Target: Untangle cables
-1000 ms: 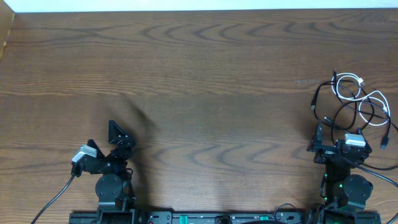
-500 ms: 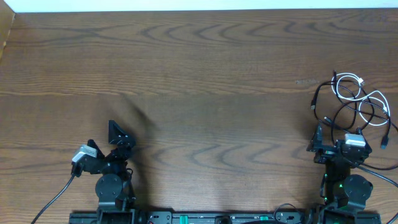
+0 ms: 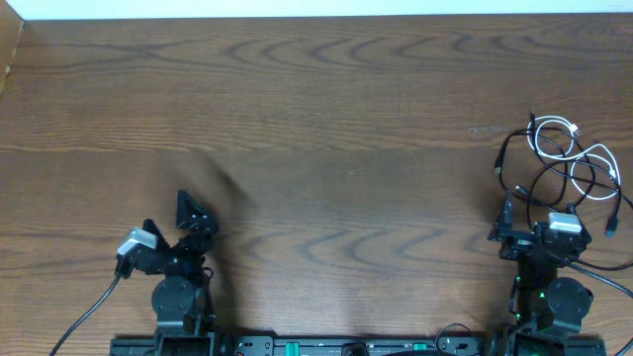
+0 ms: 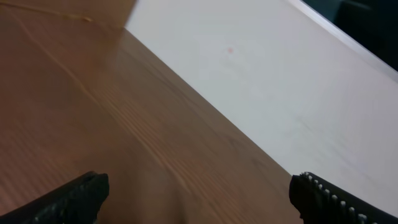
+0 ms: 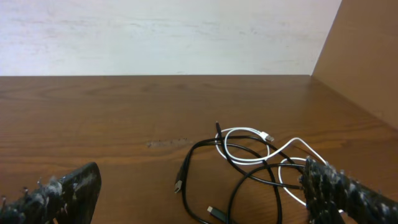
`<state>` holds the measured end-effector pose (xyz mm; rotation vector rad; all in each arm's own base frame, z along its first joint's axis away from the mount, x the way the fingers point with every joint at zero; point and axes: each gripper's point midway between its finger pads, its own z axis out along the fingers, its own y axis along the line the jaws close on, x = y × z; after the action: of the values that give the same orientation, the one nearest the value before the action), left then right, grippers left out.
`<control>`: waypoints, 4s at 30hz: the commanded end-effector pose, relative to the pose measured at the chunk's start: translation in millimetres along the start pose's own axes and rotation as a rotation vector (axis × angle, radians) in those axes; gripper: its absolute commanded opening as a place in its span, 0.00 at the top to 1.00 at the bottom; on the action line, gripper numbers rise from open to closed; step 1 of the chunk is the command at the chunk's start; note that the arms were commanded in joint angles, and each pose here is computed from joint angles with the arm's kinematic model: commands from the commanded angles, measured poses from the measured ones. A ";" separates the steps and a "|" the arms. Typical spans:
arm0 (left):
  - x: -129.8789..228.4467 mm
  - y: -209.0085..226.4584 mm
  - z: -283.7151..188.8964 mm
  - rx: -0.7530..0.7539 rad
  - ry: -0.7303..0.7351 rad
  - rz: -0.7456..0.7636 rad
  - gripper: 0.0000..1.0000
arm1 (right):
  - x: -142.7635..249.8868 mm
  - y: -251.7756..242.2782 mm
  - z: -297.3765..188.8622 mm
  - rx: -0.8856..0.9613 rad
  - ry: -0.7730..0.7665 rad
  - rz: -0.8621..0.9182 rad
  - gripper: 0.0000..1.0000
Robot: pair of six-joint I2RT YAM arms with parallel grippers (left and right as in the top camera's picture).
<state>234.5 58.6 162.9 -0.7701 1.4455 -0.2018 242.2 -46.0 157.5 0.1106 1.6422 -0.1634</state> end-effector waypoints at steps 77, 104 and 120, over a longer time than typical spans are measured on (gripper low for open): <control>59.1 -37.0 -12.3 0.334 0.221 0.558 0.02 | 0.1 -0.6 -0.3 0.005 -0.002 0.012 0.01; 59.2 -36.9 -12.3 0.333 0.221 0.558 0.02 | 0.2 -0.7 -0.3 0.006 -0.001 0.012 0.01; 59.2 -37.0 -12.3 0.334 0.221 0.558 0.02 | 0.2 -0.7 -0.3 0.006 -0.001 0.012 0.01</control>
<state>244.9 -4.9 153.1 -0.0788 1.6719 -0.1010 242.2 -46.0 157.5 0.1106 1.6422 -0.1634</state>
